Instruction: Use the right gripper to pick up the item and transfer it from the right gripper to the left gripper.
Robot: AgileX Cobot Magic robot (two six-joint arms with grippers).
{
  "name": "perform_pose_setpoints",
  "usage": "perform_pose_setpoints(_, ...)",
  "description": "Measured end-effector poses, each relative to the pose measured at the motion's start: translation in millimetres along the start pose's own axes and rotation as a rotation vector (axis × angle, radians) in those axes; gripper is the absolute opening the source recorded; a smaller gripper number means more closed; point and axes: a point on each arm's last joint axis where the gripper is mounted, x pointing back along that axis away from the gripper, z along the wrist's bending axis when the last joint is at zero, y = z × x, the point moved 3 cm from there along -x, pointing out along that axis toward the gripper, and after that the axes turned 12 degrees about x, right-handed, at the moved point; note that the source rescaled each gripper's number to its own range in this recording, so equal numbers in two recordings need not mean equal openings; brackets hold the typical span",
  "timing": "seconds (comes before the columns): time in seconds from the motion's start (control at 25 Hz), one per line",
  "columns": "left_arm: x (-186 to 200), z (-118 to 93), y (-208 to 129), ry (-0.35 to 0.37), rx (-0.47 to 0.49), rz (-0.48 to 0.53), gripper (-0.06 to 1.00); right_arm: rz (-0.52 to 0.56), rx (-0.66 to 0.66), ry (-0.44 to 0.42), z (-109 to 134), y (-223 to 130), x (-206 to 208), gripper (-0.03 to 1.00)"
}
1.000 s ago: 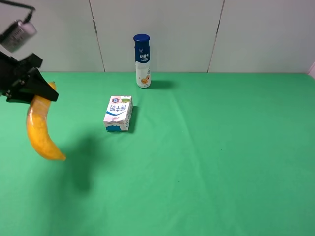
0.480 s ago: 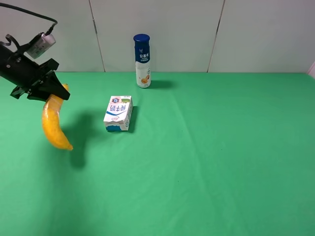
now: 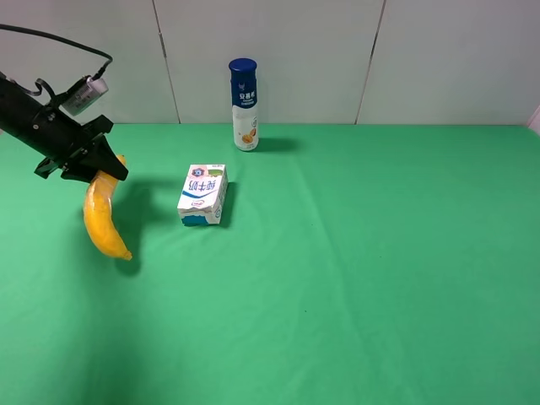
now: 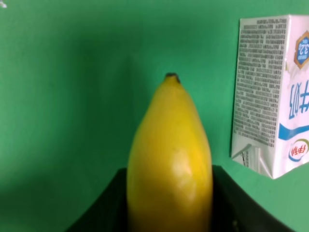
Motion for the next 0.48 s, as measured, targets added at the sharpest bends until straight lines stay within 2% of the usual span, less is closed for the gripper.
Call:
perform_pose_setpoints(0.32, 0.8, 0.0, 2.3, 0.005, -0.033, -0.014, 0.0, 0.0, 0.0, 0.0, 0.0, 0.0, 0.0, 1.0)
perform_pose_setpoints(0.36, 0.9, 0.2, 2.7, 0.007, -0.049, -0.017, 0.03, 0.0, 0.0, 0.0, 0.0, 0.0, 0.0, 1.0)
perform_pose_setpoints(0.44, 0.9, 0.3, 2.9, 0.007, -0.077, -0.018, 0.3, 0.0, 0.0, 0.0, 0.0, 0.0, 0.0, 1.0)
perform_pose_setpoints(0.48, 0.9, 0.3, 3.0, 0.008, -0.081, -0.019, 0.5, 0.0, 0.0, 0.0, 0.0, 0.0, 0.0, 1.0)
